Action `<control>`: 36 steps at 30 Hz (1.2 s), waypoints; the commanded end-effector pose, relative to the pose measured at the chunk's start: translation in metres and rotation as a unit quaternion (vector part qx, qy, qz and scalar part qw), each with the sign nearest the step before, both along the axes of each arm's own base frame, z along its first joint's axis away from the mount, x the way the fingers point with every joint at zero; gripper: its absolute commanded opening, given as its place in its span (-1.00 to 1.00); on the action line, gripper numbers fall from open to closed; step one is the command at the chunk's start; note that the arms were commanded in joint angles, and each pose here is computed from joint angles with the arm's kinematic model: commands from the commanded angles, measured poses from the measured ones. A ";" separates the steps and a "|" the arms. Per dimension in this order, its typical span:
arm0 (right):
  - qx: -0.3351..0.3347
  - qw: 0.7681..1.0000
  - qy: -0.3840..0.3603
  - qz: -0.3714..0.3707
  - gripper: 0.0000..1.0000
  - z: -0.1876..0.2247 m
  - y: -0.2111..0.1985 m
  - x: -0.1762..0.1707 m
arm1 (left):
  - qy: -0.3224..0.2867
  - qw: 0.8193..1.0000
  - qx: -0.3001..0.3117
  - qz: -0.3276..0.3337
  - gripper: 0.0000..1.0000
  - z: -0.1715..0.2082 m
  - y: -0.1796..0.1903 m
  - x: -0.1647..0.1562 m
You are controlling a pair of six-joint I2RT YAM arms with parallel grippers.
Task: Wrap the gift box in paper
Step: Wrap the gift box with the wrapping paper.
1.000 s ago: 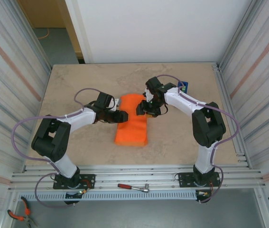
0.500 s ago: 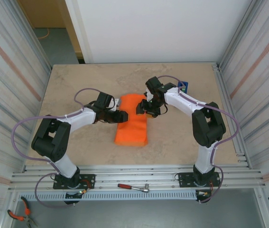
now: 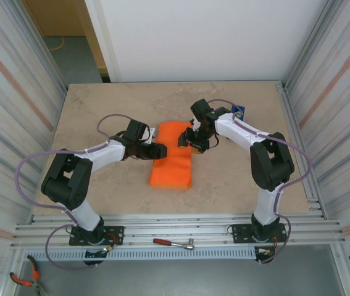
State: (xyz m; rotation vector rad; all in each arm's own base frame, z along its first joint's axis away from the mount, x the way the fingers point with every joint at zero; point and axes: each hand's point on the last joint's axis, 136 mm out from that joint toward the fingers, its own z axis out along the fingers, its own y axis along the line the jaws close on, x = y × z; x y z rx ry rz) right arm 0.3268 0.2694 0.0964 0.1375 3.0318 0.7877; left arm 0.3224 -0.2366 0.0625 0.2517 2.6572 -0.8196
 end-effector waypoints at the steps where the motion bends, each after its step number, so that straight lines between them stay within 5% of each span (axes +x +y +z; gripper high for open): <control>1: -0.054 0.997 0.041 -0.031 0.13 -0.018 -0.027 -0.008 | 0.082 0.988 0.129 0.014 0.15 -0.066 0.043 -0.036; 17: -0.033 0.998 -0.041 0.039 0.12 0.011 -0.028 -0.005 | 0.083 0.988 0.130 0.015 0.14 -0.067 0.043 -0.037; 25: 0.060 0.992 -0.075 0.085 0.03 0.046 -0.007 -0.015 | 0.081 0.988 0.130 0.015 0.14 -0.066 0.043 -0.036; 36: 0.054 0.991 -0.059 0.106 -0.87 0.034 0.001 -0.011 | 0.081 0.988 0.131 0.014 0.14 -0.066 0.042 -0.036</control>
